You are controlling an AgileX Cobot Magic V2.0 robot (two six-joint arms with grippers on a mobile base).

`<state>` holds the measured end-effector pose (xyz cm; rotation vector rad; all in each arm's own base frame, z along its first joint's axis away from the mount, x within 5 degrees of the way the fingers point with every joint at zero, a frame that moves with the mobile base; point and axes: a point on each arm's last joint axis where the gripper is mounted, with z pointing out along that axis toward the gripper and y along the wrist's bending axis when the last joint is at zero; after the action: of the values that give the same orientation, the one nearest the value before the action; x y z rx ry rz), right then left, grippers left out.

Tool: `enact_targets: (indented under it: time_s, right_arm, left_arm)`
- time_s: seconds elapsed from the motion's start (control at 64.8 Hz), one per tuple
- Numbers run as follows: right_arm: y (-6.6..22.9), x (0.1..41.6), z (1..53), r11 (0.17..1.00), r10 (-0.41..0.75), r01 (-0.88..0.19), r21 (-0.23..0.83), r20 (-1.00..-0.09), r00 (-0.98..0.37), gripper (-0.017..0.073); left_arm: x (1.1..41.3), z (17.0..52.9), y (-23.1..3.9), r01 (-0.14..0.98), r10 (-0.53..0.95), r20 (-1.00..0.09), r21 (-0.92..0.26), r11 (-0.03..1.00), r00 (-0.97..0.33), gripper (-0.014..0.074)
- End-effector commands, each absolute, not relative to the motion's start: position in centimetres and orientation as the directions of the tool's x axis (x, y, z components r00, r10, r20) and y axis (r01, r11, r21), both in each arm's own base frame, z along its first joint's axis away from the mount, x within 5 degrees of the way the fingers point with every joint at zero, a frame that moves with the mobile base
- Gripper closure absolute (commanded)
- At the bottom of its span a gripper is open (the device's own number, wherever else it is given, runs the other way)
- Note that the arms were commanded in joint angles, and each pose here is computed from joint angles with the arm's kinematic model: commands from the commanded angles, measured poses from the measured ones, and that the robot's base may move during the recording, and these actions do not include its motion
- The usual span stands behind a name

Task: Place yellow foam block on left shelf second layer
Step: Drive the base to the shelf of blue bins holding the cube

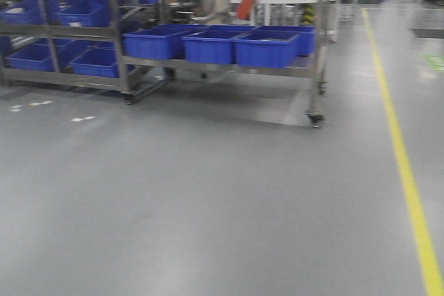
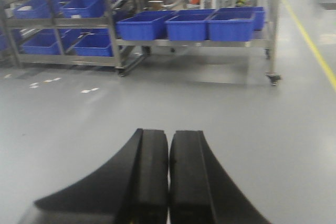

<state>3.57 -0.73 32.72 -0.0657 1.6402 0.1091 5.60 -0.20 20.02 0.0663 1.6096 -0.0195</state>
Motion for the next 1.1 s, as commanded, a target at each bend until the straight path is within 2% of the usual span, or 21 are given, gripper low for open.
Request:
enact_targets:
  time_s: [0.0,1.08]
  right_arm:
    - [-0.62,3.56,34.21,0.993,0.005,-0.12,0.003,-1.0,0.021,0.023]
    - [-0.62,3.56,34.21,0.993,0.005,-0.12,0.003,-1.0,0.02,0.023]
  left_arm:
    - [5.6,19.98,-0.38,0.073,0.019,-0.999,0.022,0.997,0.033,0.0457]
    - [5.6,19.98,-0.38,0.073,0.019,-0.999,0.022,0.997,0.033,0.0457]
